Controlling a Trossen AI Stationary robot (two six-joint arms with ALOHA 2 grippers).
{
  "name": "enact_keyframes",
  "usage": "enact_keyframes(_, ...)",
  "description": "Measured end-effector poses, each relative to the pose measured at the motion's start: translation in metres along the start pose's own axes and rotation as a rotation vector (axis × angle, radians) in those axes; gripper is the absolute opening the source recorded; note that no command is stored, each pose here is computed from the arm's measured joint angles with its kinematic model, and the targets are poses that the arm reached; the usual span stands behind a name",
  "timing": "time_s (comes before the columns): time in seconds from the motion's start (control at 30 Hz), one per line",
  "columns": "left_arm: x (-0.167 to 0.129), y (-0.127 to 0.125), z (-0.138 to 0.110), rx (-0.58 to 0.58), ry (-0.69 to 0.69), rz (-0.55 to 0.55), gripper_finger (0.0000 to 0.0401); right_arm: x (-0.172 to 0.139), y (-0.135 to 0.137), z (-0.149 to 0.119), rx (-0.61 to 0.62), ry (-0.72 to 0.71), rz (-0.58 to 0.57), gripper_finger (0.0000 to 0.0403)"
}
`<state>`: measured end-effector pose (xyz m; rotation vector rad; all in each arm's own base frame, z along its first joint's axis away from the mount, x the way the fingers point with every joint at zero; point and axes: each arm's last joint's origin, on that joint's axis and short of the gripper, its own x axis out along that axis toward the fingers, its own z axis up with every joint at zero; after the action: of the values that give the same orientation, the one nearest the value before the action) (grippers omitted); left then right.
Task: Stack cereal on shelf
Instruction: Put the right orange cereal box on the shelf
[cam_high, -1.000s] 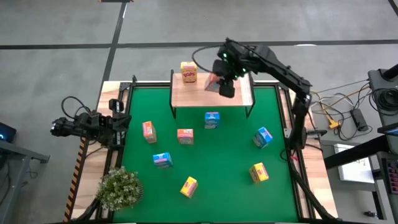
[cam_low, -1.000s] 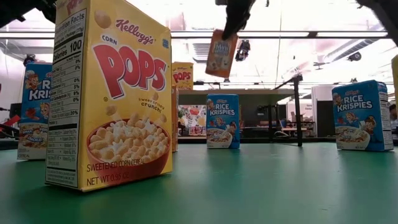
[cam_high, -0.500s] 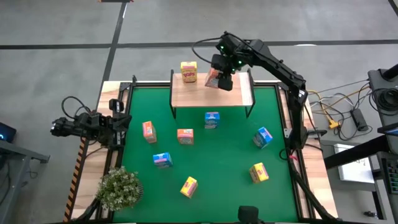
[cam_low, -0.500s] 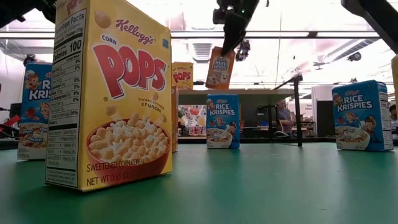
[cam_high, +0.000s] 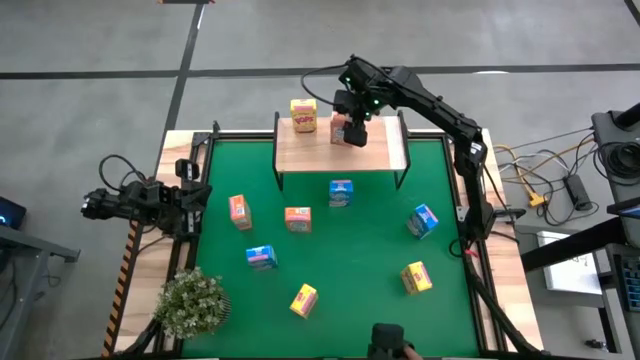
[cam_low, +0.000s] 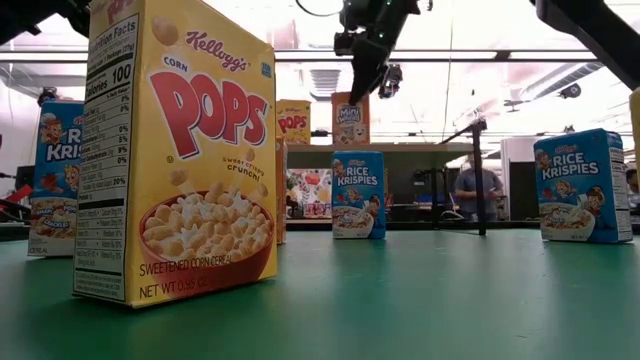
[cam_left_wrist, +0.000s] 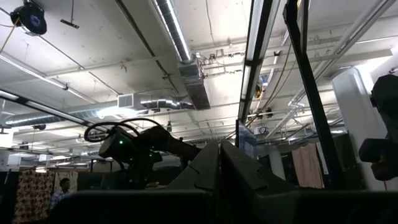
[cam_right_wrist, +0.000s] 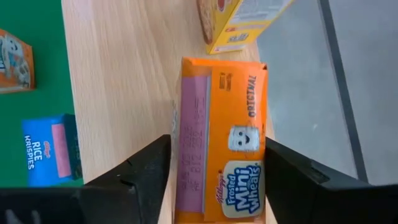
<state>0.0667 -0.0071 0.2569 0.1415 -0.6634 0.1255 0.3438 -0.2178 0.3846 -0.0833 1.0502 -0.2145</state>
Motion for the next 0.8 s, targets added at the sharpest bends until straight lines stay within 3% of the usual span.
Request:
enact_keyframes(0.4, 0.0, 0.0, 0.0, 0.0, 0.0, 0.0, 0.0, -0.014, -0.001, 0.004, 0.028, -0.044, -0.06, 0.0249)
enact_keyframes(0.8, 0.0, 0.0, 0.0, 0.001, 0.002, -0.001, 0.0, -0.073, 0.02, 0.007, 0.19, -0.2, -0.116, 0.0223)
